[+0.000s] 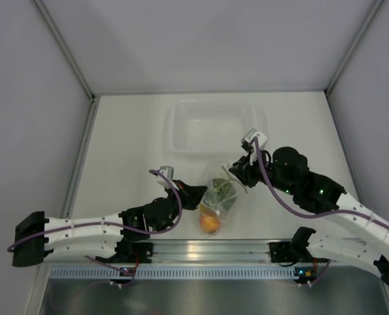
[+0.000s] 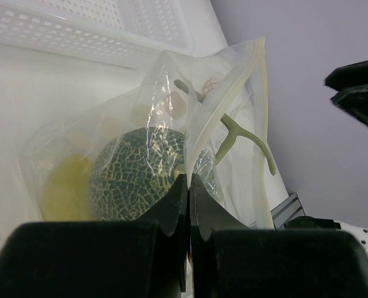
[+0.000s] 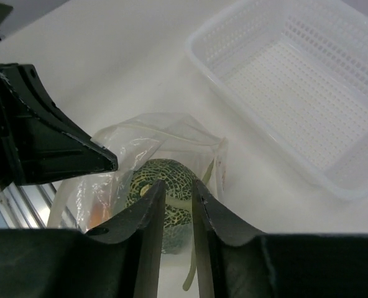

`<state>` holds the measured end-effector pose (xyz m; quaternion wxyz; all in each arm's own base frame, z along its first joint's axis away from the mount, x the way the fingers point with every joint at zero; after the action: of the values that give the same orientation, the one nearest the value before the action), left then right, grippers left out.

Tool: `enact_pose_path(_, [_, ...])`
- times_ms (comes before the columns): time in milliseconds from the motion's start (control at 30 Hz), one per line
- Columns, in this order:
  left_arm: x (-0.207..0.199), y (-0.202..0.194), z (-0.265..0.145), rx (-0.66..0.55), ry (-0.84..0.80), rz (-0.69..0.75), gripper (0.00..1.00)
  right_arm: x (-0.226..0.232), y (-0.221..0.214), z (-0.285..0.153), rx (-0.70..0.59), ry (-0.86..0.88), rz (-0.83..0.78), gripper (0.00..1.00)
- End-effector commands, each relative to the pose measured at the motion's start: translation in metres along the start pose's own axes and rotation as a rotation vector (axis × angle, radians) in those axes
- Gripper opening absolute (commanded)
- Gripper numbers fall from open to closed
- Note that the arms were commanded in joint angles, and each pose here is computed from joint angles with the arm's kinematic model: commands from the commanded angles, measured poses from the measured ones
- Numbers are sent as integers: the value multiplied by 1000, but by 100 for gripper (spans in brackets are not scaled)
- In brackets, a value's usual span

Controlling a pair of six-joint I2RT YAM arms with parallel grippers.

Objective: Open the zip-top bag and remove the fake food

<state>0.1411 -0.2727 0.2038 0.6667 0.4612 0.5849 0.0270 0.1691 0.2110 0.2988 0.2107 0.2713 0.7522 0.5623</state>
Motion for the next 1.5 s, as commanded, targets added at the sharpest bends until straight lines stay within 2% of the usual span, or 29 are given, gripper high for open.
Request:
enact_pose_path(0, [-9, 5, 0, -10, -18, -10, 0, 10, -7, 12, 37, 66, -19, 26])
enact_pose_path(33, [-10, 5, 1, -7, -20, -8, 0, 10, -11, 15, 49, 68, -21, 32])
enact_pose_path(67, [-11, 4, 1, -2, -24, -8, 0, 9, -12, 17, 57, 64, -19, 34])
enact_pose_path(167, [-11, 3, 1, 1, -23, -11, 0, 9, -19, 27, 96, 49, 2, 34])
enact_pose_path(267, [-10, 3, 1, 2, -21, -10, 0, -1, -28, 35, 142, -37, 43, 37])
enact_pose_path(500, [-9, 2, 1, 0, -16, -13, 0, -10, -48, 43, 250, -150, 143, 36])
enact_pose_path(667, [-8, 2, 3, -7, -4, -16, 0, -17, -66, 43, 367, -233, 157, 33])
enact_pose_path(800, [-6, -2, 6, -1, 9, -12, 0, -19, -67, 42, 382, -260, 182, 33])
enact_pose_path(900, [-5, -2, 8, -7, 22, -15, 0, -19, -72, 42, 408, -272, 190, 37])
enact_pose_path(1100, [-2, -3, 11, -16, 42, -15, 0, -6, -88, 51, 452, -203, 226, 40])
enact_pose_path(1333, [0, -4, 13, -25, 57, -24, 0, -15, -105, 56, 478, -297, 246, 39])
enact_pose_path(1467, [0, -5, 13, -24, 58, -31, 0, -20, -125, 62, 515, -339, 232, 30])
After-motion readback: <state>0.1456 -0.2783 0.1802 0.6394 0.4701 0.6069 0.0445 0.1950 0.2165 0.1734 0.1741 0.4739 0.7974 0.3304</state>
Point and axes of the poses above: each gripper's point midway between its finger pads, its own z axis out along the fingers, its own x axis along the line the jaws close on, y = z × x, the point moved 3 cm from there along -z, back along the fingers, and after that the axes turned 3 degrees about -z, right-handed, at the moved point
